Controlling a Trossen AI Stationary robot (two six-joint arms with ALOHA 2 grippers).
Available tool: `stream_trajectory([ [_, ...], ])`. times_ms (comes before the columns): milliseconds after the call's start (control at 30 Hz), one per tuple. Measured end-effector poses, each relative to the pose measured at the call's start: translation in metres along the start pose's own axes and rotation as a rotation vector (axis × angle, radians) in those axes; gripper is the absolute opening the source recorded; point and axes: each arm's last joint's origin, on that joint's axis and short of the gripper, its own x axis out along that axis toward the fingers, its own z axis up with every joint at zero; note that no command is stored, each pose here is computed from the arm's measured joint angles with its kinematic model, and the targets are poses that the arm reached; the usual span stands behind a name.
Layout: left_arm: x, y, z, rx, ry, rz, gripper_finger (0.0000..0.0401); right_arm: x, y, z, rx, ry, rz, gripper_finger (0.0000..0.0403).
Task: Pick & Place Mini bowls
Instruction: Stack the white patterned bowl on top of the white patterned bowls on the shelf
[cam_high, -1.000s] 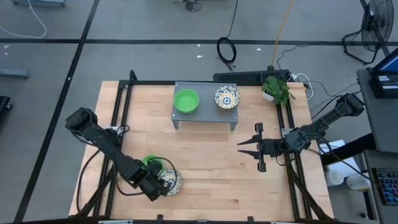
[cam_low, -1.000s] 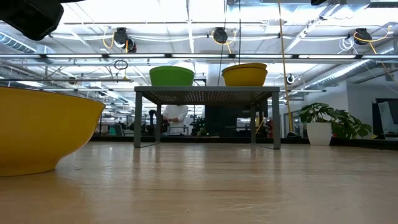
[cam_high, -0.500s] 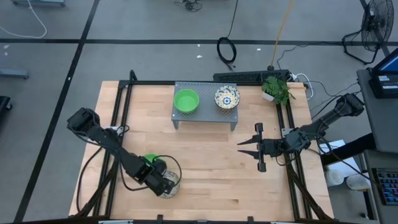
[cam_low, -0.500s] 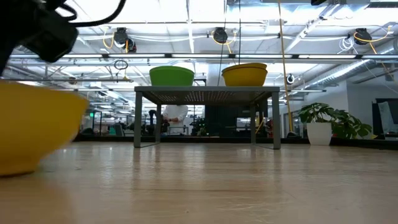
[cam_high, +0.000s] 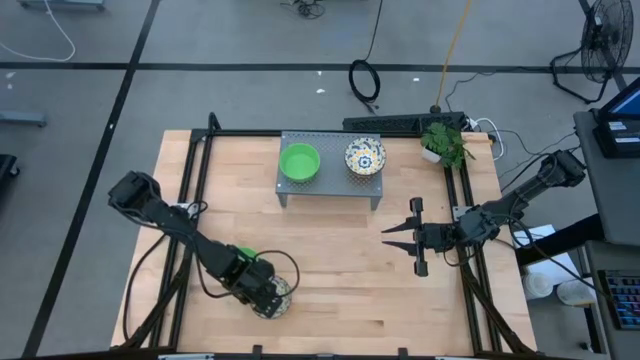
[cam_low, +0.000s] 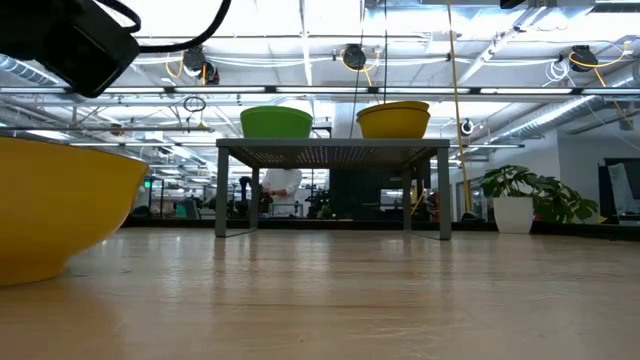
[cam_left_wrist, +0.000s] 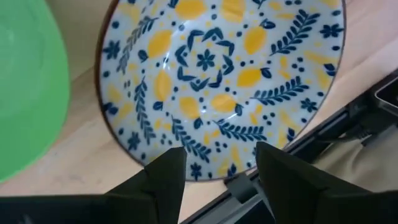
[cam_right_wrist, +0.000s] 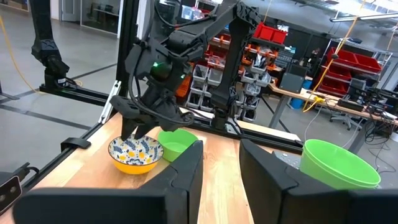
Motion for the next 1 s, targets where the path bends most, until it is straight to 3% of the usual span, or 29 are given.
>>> stream_trajectory([
  [267,-0.012,0.004,-0.004,-0.004,-0.021,0.01,0.0198,0.0,0.0,-0.001,-0.004,0.006,0.001,0.0091],
  [633,-0.01,0.021,-0.019,-0.077,-0.122,0.17,0.0198,0.0,0.0,-0.001,-0.004,0.013,0.003,0.0091],
  [1000,-0.007,0.008,-0.013,-0.003,-0.199,0.045,0.0198,0.0,0.0,-0.001,-0.003,0.012,0.002,0.0091],
])
